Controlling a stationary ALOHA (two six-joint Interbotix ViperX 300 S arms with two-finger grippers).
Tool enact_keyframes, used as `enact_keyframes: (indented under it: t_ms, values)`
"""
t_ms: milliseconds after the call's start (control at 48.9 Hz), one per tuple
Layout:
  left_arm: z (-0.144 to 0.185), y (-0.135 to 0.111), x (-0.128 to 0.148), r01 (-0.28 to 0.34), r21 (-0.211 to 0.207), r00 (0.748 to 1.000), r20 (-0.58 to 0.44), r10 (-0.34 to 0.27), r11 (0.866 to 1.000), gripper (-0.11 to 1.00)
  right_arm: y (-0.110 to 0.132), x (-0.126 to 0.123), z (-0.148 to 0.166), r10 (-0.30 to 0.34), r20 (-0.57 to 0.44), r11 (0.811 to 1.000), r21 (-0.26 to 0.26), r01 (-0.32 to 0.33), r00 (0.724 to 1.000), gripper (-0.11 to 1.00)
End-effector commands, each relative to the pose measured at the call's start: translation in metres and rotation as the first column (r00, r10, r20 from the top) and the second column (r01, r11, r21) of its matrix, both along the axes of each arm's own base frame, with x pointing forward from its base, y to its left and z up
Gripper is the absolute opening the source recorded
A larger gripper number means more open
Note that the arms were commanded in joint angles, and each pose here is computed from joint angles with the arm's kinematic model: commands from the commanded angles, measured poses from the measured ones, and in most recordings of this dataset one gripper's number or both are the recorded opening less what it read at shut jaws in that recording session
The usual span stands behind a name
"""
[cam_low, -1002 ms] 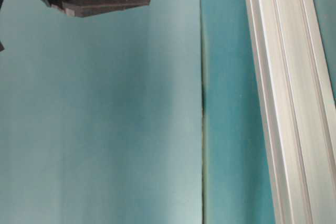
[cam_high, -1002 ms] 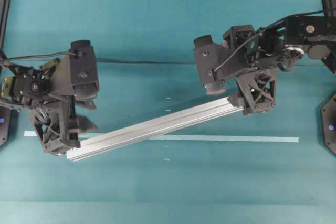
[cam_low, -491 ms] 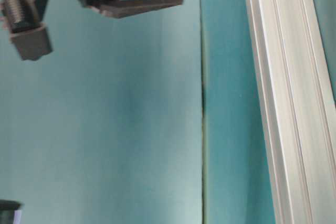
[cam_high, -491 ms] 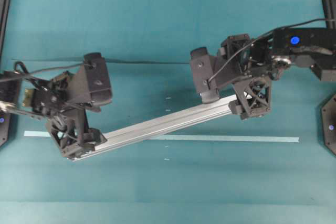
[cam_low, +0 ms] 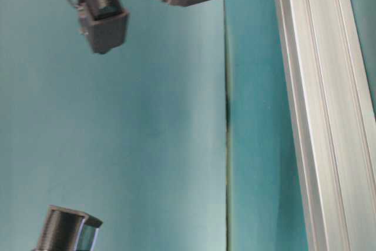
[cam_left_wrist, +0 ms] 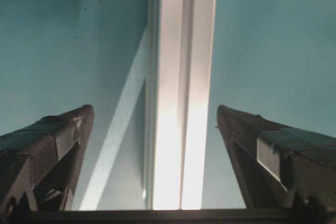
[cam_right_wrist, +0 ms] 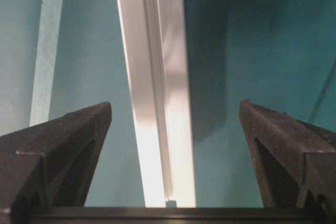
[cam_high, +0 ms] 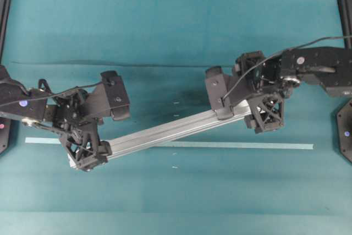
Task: Lift the metal rail with both hands.
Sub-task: 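Close both grippers on the silver rail ends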
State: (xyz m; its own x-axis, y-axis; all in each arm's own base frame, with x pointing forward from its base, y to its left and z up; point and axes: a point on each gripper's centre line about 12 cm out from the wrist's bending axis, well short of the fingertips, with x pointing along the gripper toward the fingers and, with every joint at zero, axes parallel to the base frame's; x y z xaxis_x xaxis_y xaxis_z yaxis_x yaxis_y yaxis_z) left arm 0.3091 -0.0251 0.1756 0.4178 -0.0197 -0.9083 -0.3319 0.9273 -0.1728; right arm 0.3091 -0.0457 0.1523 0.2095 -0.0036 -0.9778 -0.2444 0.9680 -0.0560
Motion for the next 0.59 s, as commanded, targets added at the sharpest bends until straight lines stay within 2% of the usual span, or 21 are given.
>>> enact_keyframes:
  t_ms: [0, 307, 572]
  values:
    - [0.001, -0.004, 0.002, 0.004, -0.006, 1.0, 0.029, -0.004, 1.0, 0.98, 0.002, 0.003, -0.001, 0.009, 0.015, 1.0, -0.004, -0.009, 1.0, 0.98]
    - [-0.016, -0.009, -0.005, 0.012, -0.008, 1.0, -0.008, -0.012, 1.0, 0.98, 0.001, 0.005, -0.017, 0.014, -0.004, 1.0, -0.004, -0.014, 1.0, 0.98]
    - [-0.022, -0.01, 0.001, 0.021, -0.01, 1.0, 0.021, -0.021, 1.0, 0.98, 0.001, 0.006, -0.031, 0.005, -0.01, 1.0, -0.002, -0.005, 1.0, 0.98]
